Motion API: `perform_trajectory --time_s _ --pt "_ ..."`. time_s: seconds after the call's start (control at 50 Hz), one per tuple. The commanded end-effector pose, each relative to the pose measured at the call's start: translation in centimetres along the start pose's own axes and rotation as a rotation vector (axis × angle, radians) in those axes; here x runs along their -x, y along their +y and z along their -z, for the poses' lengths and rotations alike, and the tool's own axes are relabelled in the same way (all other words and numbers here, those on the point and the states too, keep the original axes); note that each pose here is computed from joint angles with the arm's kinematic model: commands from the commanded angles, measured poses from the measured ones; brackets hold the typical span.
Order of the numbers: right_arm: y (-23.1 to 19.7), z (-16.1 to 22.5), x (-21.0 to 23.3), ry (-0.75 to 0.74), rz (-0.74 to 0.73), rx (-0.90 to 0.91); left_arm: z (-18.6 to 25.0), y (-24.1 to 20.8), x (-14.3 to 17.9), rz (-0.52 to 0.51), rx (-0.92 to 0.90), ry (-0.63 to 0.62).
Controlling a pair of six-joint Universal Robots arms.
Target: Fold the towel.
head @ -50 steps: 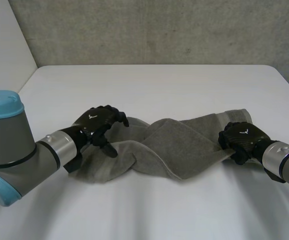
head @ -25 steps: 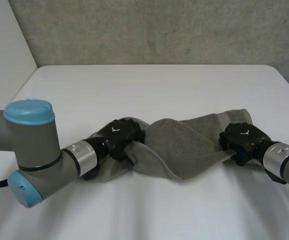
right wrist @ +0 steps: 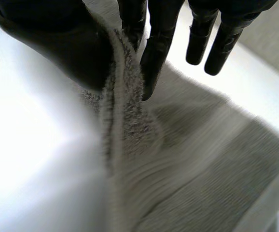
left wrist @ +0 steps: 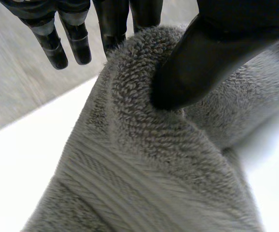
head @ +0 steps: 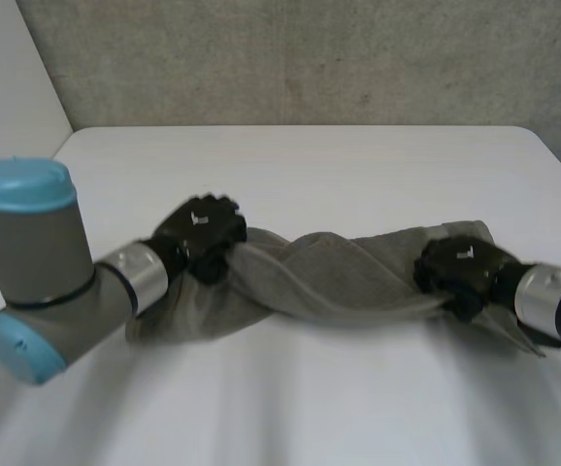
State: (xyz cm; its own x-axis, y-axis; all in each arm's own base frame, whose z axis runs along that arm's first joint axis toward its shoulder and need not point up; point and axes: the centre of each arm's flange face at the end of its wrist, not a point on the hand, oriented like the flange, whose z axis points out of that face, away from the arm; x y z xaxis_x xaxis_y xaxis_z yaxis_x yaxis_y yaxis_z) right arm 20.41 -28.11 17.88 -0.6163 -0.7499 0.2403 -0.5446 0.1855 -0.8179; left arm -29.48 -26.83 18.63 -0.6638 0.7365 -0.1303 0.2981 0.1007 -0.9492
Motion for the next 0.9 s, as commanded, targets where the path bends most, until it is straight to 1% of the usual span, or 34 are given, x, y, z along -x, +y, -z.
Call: perform_trajectory --time_s 0.02,0.06,0.08,0.12,0.14,0.16,0.18,0.2,0.24,0.3,0.34,0.36,0.4,0.42,0.44,0.46,0.48,0.5,0.52,0.54,0.56,0.58,0.6,0.62,0.64,0.66,0.68,0.7,0.72,0.74,0.76,0.78,0.84,0.9 --pt "-7.3 -1.5 -3.8 0.118 0.111 -0.222 -2.9 -5.7 2.9 -0.079 -0.215 -0.067" --pt "-13.9 0.2 -6.3 0.245 0.158 -0.447 -2.9 -10.8 4.3 -0.142 -0.394 -0.13" --pt "-13.9 0.2 -6.3 0.246 0.159 -0.448 -2.9 -10.8 4.3 -0.143 -0.395 -0.131" --pt "-20.3 4.4 -8.5 0.388 0.163 -0.734 -0.7 -17.0 5.3 -0.215 -0.635 -0.232" --pt "-20.3 4.4 -8.5 0.388 0.163 -0.735 -0.7 -17.0 5.3 -0.215 -0.636 -0.232" --pt "-22.5 6.4 -9.1 0.433 0.149 -0.869 1.8 -20.8 5.4 -0.262 -0.793 -0.281" --pt "-23.8 7.8 -9.2 0.439 0.135 -0.968 4.5 -23.6 5.4 -0.299 -0.922 -0.32" --pt "-23.8 7.9 -9.2 0.439 0.135 -0.969 4.5 -23.6 5.4 -0.299 -0.924 -0.321" --pt "-24.2 8.4 -9.0 0.416 0.107 -1.014 7.8 -25.6 4.7 -0.305 -1.071 -0.318" --pt "-23.1 8.2 -8.4 0.383 0.07 -0.974 8.5 -25.4 4.4 -0.291 -1.084 -0.293" --pt "-21.0 7.4 -7.3 0.349 0.058 -0.879 7.6 -22.5 5.4 -0.263 -0.993 -0.248" --pt "-20.9 7.4 -7.3 0.349 0.058 -0.878 7.6 -22.5 5.5 -0.263 -0.993 -0.248" --pt "-18.0 5.8 -5.9 0.291 0.074 -0.772 6.2 -17.8 7.3 -0.235 -0.84 -0.232" --pt "-18.0 5.8 -5.9 0.291 0.074 -0.771 6.2 -17.8 7.3 -0.235 -0.839 -0.232" --pt "-16.5 5.1 -4.9 0.254 0.096 -0.723 5.5 -15.2 7.5 -0.214 -0.762 -0.214" --pt "-16.5 5.1 -4.9 0.254 0.096 -0.722 5.2 -13.1 7.3 -0.191 -0.707 -0.194" --pt "-14.9 4.5 -3.9 0.215 0.12 -0.675 5.2 -13.1 7.3 -0.191 -0.706 -0.194" --pt "-13.2 3.8 -2.9 0.177 0.142 -0.625 4.9 -11.0 6.7 -0.166 -0.652 -0.168" --pt "-13.2 3.8 -2.9 0.177 0.142 -0.624 4.7 -8.8 6.3 -0.138 -0.594 -0.155" --pt "-11.4 3.2 -1.9 0.148 0.159 -0.574 4.7 -8.8 6.3 -0.138 -0.594 -0.155" --pt "-9.9 2.7 -0.9 0.118 0.179 -0.536 4.5 -6.8 5.9 -0.11 -0.541 -0.141" --pt "-9.8 2.7 -0.9 0.117 0.18 -0.535 4.5 -6.8 5.9 -0.11 -0.541 -0.141" --pt "-8.4 2.4 0.0 0.097 0.193 -0.497 4.2 -5.0 5.5 -0.088 -0.492 -0.13" --pt "-8.4 2.4 0.0 0.097 0.193 -0.497 3.9 -3.3 5.1 -0.067 -0.442 -0.12" --pt "-7.1 2.1 0.8 0.08 0.199 -0.461 3.8 -3.3 5.1 -0.066 -0.441 -0.12" --pt "-5.9 1.7 1.5 0.065 0.198 -0.426 3.4 -1.5 4.8 -0.05 -0.389 -0.112" --pt "-5.9 1.7 1.5 0.065 0.198 -0.426 3.0 0.0 4.6 -0.042 -0.342 -0.106" --pt "-4.7 1.1 2.1 0.044 0.187 -0.39 3.0 0.0 4.6 -0.042 -0.341 -0.106" --pt "-3.3 0.3 2.6 0.021 0.158 -0.344 2.7 1.5 4.3 -0.04 -0.29 -0.098" --pt "-3.3 0.3 2.6 0.02 0.158 -0.343 2.4 2.7 4.1 -0.042 -0.238 -0.091" --pt "-1.8 -0.5 2.9 0.01 0.123 -0.291 2.4 2.7 4.1 -0.042 -0.238 -0.091" --pt "-0.8 -1.1 2.9 0.016 0.095 -0.246 2.2 3.5 4.0 -0.054 -0.196 -0.087" --pt "0.1 -1.6 2.9 0.03 0.074 -0.202 2.2 4.4 4.1 -0.08 -0.126 -0.089" --pt "1.5 -2.4 2.5 0.084 0.056 -0.132 2.3 4.5 4.3 -0.09 -0.109 -0.091"
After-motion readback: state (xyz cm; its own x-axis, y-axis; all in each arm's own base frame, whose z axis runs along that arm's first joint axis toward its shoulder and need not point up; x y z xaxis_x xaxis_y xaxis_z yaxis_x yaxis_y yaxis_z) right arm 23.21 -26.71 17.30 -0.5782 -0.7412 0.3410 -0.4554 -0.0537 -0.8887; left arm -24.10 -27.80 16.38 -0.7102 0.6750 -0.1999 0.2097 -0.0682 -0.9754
